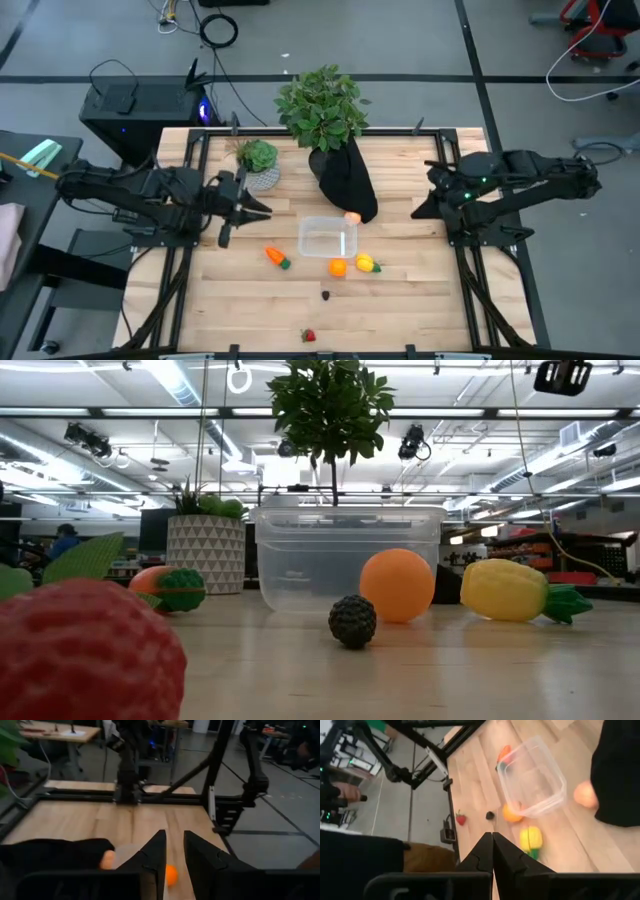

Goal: Pick and placing Produce into tupperware
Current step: Put the orange carrot into the transparent bin

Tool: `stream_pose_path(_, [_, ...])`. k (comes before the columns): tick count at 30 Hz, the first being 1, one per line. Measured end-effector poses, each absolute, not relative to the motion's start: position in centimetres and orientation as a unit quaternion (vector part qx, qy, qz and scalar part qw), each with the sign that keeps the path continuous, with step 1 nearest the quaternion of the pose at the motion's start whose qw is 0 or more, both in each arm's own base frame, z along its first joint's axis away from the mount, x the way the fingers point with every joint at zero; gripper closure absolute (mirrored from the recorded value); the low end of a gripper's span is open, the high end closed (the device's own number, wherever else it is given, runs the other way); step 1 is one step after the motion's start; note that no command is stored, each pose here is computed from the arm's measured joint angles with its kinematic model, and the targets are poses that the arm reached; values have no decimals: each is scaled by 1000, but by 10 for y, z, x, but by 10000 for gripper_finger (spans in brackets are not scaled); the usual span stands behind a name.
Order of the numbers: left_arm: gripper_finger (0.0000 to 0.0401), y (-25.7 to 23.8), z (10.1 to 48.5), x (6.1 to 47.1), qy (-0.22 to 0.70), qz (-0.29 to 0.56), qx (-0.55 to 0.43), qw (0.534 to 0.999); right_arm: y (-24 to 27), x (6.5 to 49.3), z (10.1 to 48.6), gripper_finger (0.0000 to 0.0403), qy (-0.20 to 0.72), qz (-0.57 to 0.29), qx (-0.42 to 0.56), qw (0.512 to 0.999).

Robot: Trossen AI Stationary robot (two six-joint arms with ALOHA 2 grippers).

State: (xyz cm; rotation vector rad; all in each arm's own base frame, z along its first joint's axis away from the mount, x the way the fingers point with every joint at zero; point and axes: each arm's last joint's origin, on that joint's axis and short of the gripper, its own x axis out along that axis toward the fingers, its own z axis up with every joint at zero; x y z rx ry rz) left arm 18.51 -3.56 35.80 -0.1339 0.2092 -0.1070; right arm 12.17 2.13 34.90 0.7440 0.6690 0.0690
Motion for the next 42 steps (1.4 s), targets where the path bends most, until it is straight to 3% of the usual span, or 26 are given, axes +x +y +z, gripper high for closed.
stream_pose_path(10, [339,-41,346,196,148,-46,-115,981,27,121,348,394,325,64,298,895])
stream_pose_path(16, [335,-50,313,210,274,-57,-51,959,27,126,346,389,334,54,300,892])
stream_pose_path(20, [316,-59,292,222,340,-113,-32,933,28,132,343,390,343,46,297,890])
stream_pose_path(25, [265,-67,265,232,423,-142,16,895,29,140,338,387,359,30,290,887])
stream_pose_path(32, [154,-57,217,248,557,-83,37,826,31,151,329,366,394,15,284,874])
stream_pose_path(37, [98,-54,191,262,591,-103,52,798,32,155,326,345,403,11,283,870])
stream_pose_path(42, [72,-56,181,267,595,-142,83,787,32,157,325,331,406,10,282,869])
